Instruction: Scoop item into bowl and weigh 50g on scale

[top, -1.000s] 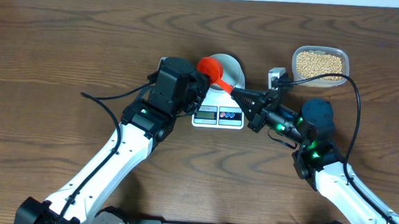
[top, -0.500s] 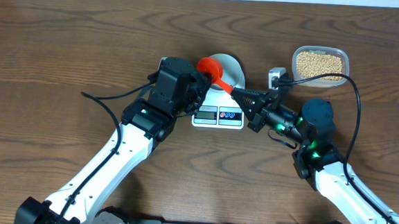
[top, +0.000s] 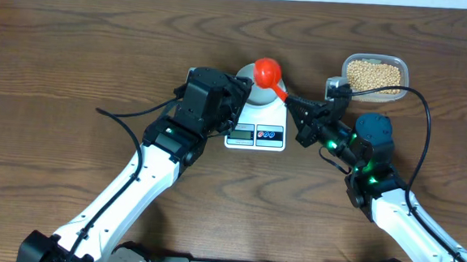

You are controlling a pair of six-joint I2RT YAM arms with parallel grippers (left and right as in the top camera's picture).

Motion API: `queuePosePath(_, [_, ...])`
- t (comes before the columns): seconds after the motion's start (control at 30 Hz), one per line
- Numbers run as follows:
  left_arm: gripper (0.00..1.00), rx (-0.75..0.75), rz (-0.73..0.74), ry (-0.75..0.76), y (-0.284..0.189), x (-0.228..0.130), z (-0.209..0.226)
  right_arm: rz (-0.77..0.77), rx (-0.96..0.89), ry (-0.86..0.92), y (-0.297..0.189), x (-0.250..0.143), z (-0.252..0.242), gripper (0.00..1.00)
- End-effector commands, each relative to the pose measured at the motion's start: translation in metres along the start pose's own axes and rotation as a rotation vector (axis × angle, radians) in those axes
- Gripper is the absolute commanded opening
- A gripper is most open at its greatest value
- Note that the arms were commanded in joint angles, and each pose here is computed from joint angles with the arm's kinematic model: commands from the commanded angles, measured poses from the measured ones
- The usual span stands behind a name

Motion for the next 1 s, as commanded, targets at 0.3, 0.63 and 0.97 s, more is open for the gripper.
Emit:
queuePosePath(0.3, [0.77, 0.114, -0.071, 0.01, 0.0, 0.002, 0.017, -0.109, -0.102, -0.073, -0.011, 0.026, -0.017, 0.01])
queuePosePath(0.63, [0.81, 0.161, -0.224, 0.017, -0.002, 0.013, 0.02, -0.128, -0.094, 0.253, -0.04, 0.04, -0.015, 0.02])
queuePosePath(0.97, [0.81, 0.255, -0.206, 0.022, -0.004, 0.01, 0.033, -0.26, -0.232, -0.007, -0.043, 0.05, -0.021, 0.02])
Point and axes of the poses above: each gripper's point midway between its finger pads, its own y axis out along the fingers, its own z axis along the line the jaws close on, x = y × z, the point moved 10 cm from there along -y, back along the fingers, and after that the axes turned 15 degrees about y, right-handed, at the moved point
